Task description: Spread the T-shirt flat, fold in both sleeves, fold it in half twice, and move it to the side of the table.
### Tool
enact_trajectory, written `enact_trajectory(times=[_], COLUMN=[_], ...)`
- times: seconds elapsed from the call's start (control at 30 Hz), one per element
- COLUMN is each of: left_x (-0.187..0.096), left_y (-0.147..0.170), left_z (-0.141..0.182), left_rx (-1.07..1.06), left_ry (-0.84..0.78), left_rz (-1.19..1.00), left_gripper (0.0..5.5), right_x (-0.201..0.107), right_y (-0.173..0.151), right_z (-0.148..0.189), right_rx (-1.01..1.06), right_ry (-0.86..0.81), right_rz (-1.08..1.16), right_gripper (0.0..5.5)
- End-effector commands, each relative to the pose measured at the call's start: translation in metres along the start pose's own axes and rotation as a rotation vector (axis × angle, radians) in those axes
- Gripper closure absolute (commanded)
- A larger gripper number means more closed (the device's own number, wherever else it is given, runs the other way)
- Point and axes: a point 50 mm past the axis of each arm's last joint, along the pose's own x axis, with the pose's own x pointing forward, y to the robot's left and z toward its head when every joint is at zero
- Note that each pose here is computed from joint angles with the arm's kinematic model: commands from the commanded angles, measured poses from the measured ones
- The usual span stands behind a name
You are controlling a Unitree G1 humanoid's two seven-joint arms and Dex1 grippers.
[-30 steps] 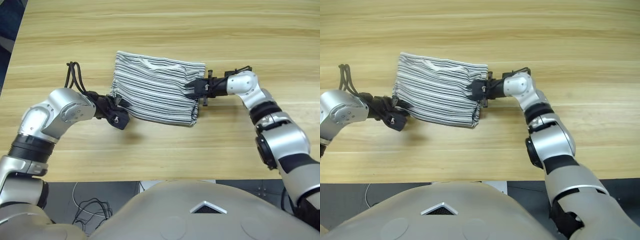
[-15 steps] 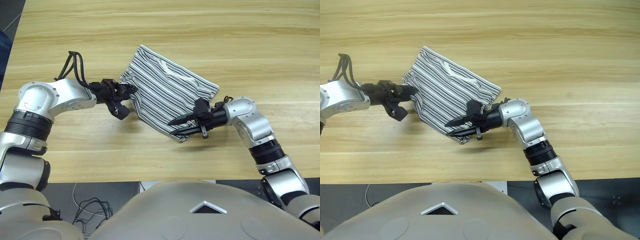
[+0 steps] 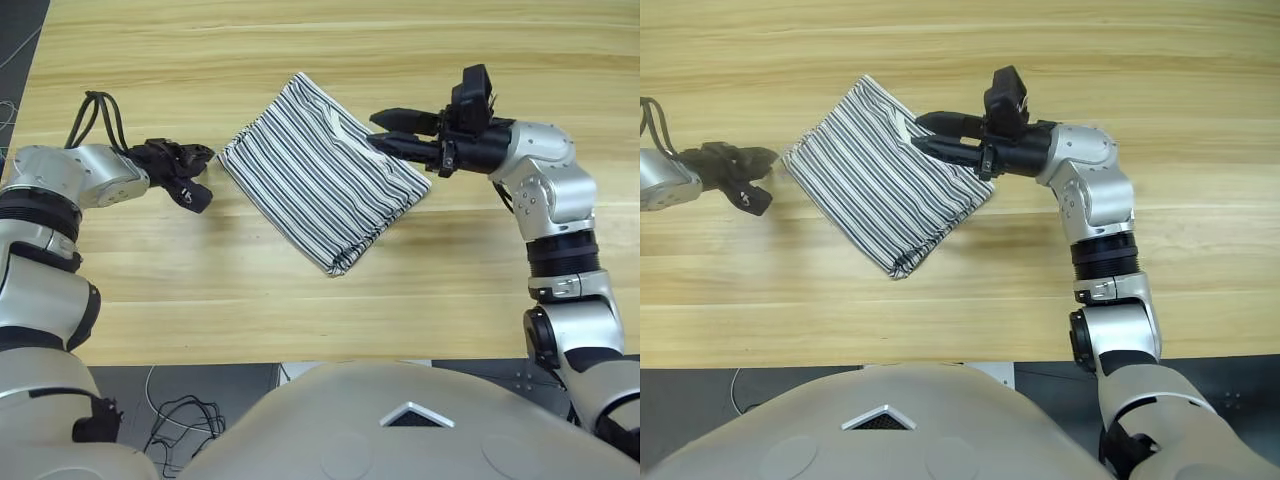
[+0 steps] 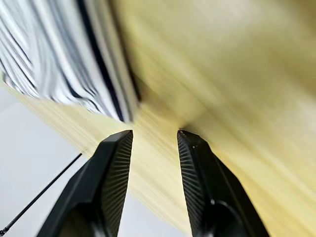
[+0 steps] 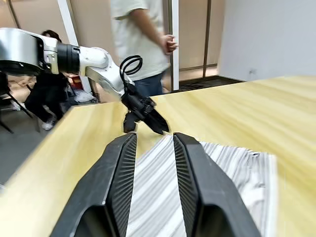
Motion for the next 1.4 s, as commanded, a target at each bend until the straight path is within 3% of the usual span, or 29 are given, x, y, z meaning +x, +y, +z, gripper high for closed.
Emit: enact_trajectory(times=[0.03,0.23,0.4,0.67,0.8,0.93,1.13,1.4], left_x=[0.002,-0.024,-0.039,0.004,0.025,0.043,0.056,0.057], left_y=[0.009,0.064,0.09,0.05,0.042,0.053,0.071,0.083], left_z=[-0.005,-0.017,-0.004,0.046,0.048,0.045,0.05,0.058], left_rx=[0.015,-0.214,-0.217,-0.359,-0.369,-0.337,-0.097,0.096], left_ry=[0.022,-0.003,-0.045,-0.2,-0.173,-0.13,-0.143,-0.206], left_rz=[0.05,0.431,0.507,0.227,0.165,0.187,0.229,0.388], left_gripper=[3.81,3.81,3.81,3.81,3.81,3.81,3.81,3.81], right_x=[0.003,-0.008,-0.015,-0.021,-0.024,-0.029,-0.054,-0.05], right_y=[-0.004,-0.019,-0.028,-0.031,-0.025,-0.017,0.021,0.066], right_z=[-0.013,-0.048,-0.059,-0.062,-0.068,-0.073,-0.083,-0.079], right_rx=[-0.118,-0.418,-0.545,-0.59,-0.591,-0.613,-0.571,-0.403], right_ry=[0.11,0.44,0.541,0.577,0.606,0.655,0.843,0.757], right_rz=[-0.033,-0.126,-0.151,-0.147,-0.082,0.012,0.377,0.522], right_gripper=[4.13,4.13,4.13,4.13,4.13,4.13,4.13,4.13])
